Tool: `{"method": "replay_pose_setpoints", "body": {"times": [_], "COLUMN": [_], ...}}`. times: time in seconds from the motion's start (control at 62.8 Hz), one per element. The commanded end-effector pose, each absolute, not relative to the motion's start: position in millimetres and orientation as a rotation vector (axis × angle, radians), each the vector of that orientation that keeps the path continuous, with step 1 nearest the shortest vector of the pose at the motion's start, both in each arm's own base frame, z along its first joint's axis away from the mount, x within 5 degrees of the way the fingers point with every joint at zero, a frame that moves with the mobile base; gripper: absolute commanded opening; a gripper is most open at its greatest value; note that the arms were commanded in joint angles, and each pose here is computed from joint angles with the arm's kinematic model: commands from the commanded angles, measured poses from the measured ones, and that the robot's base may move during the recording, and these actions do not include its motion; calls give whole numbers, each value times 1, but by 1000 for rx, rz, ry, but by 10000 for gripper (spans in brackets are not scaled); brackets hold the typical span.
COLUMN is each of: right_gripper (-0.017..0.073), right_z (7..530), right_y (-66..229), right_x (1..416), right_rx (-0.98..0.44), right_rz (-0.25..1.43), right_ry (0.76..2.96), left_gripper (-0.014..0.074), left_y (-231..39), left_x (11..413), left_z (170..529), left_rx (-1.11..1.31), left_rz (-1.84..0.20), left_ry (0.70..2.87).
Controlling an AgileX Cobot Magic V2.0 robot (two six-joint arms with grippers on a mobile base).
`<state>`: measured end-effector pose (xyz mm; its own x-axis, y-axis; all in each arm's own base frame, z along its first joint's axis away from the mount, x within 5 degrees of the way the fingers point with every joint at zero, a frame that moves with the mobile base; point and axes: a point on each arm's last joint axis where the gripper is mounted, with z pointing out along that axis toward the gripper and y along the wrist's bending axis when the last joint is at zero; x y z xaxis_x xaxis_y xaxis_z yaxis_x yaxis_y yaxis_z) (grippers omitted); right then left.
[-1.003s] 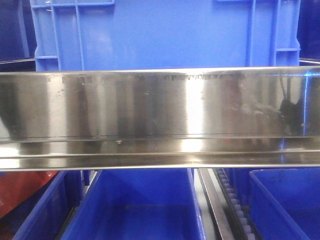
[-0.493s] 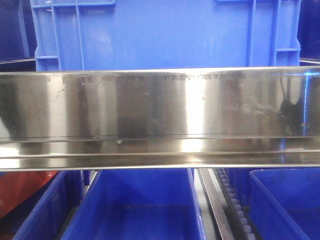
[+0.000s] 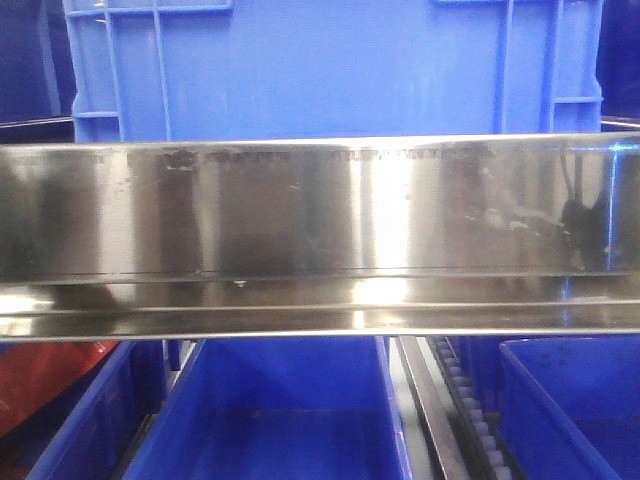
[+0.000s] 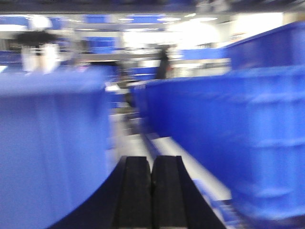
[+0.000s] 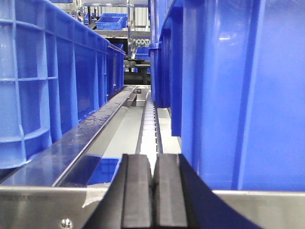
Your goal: Place cylindrical capacitor in blue bin on shelf
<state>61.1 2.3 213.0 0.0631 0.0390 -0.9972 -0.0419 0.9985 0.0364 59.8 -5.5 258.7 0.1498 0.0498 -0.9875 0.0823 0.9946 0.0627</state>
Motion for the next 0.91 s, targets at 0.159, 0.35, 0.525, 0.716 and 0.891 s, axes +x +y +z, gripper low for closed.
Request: {"method": "replay_pose_setpoints", "body": {"times": [0.159, 0.35, 0.525, 0.716, 0.891], "right_gripper": [-162, -162, -162, -162, -162], "right_z": [216, 216, 216, 216, 216], "right_y": [2, 2, 2, 2, 2], "right_x": [61, 61, 61, 61, 61], "right_rx": [-3, -3, -3, -3, -3], "right_rz": [52, 52, 52, 52, 52], "right_ry": [1477, 1477, 1477, 1477, 1477], "left_gripper": [-111, -111, -111, -111, -111], "left_y": [2, 3, 3, 3, 3], "left_x": [54, 56, 56, 56, 56], "left_z": [224, 216, 214, 214, 214], "left_rx": [27, 13, 12, 12, 12], "left_rz": [98, 114, 114, 114, 114], "left_ry": [1435, 1453, 1477, 1475, 1475]}}
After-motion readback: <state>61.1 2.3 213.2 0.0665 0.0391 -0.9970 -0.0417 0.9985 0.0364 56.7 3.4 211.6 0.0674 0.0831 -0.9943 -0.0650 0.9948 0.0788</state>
